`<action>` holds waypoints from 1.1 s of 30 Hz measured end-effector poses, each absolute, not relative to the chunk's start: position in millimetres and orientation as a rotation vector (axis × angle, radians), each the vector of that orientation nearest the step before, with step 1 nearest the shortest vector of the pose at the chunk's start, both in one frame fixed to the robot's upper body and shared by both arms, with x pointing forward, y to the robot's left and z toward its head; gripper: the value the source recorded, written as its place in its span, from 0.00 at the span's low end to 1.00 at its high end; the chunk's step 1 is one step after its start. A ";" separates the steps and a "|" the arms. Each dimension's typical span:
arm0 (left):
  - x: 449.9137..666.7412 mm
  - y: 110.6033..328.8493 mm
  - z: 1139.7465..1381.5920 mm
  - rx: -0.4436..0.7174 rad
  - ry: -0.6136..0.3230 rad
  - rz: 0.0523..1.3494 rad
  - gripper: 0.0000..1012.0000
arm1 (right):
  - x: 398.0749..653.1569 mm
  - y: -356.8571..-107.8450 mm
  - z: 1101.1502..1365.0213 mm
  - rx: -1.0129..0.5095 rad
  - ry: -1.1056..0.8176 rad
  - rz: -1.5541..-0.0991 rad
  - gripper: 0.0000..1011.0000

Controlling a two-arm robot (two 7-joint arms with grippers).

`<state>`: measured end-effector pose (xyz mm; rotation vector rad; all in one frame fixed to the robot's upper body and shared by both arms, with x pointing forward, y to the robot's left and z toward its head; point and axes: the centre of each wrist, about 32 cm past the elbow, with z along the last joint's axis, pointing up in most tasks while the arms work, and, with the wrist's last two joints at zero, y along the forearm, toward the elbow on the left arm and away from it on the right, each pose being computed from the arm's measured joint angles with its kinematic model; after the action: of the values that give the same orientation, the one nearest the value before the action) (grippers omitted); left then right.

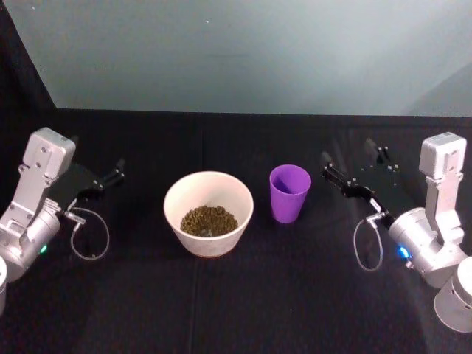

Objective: Pick up the cup and pour the mung beans from the cup into the bowl.

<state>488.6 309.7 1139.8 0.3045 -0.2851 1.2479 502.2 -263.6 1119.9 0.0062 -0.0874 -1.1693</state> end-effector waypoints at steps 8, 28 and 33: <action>488.6 309.7 1139.8 0.304 -0.285 1.248 0.99 | 502.2 -264.5 1113.8 -0.062 -0.076 -1.207 0.99; 488.6 309.7 1139.8 0.304 -0.285 1.248 0.99 | 497.3 -258.8 1113.6 -0.104 -0.101 -1.274 0.99; 488.6 309.7 1139.8 0.304 -0.285 1.248 0.99 | 497.3 -259.0 1113.5 -0.104 -0.101 -1.273 0.99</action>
<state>488.6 309.7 1139.8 0.3045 -0.2850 1.2479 497.3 -259.0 1113.5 -0.1035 -0.1006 -1.2730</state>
